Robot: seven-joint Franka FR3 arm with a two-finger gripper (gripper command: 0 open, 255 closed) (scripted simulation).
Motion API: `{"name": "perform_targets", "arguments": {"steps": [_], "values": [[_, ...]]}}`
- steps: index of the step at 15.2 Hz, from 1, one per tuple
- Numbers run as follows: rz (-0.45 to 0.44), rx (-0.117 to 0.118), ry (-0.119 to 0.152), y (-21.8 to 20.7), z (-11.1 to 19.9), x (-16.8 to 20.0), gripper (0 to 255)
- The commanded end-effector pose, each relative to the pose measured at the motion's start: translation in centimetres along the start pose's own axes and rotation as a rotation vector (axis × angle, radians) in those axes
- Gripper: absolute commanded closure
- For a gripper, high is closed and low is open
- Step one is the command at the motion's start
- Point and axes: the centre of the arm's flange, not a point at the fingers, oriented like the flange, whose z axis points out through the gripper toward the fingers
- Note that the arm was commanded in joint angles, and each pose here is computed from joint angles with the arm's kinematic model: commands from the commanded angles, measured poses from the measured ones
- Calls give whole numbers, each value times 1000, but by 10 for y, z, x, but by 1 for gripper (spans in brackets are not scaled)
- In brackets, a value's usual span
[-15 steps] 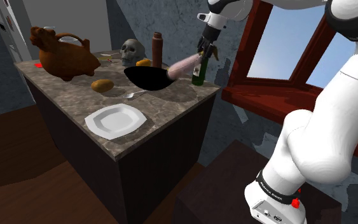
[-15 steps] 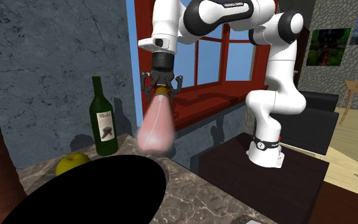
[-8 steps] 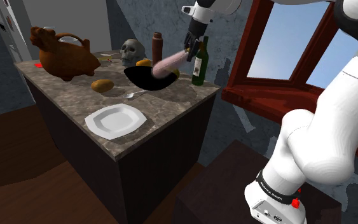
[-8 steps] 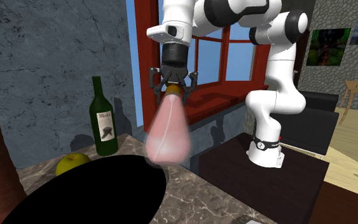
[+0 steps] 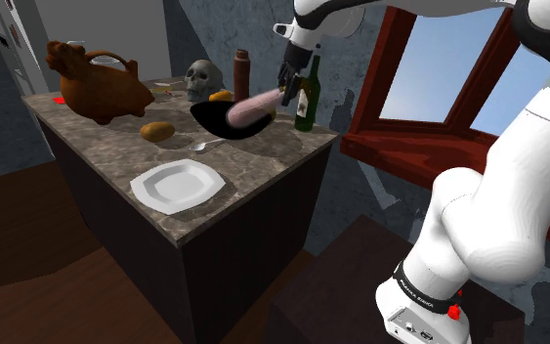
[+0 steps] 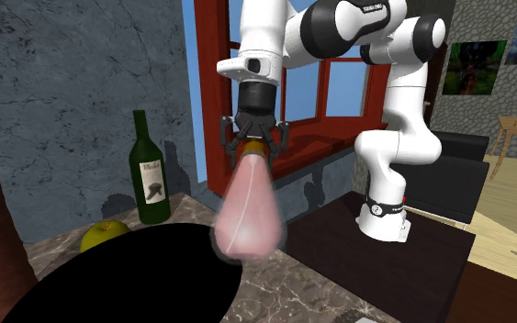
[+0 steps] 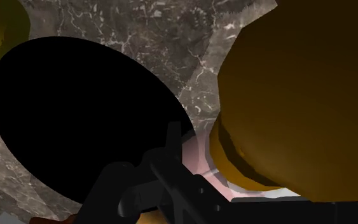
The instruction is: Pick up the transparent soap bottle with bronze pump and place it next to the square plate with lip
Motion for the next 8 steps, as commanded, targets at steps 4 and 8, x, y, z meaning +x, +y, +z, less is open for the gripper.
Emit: {"name": "perform_targets", "arguments": {"steps": [4, 8], "values": [[0, -1, 0, -4, 26, -4, 255], [0, -1, 0, -6, 46, -9, 255]]}}
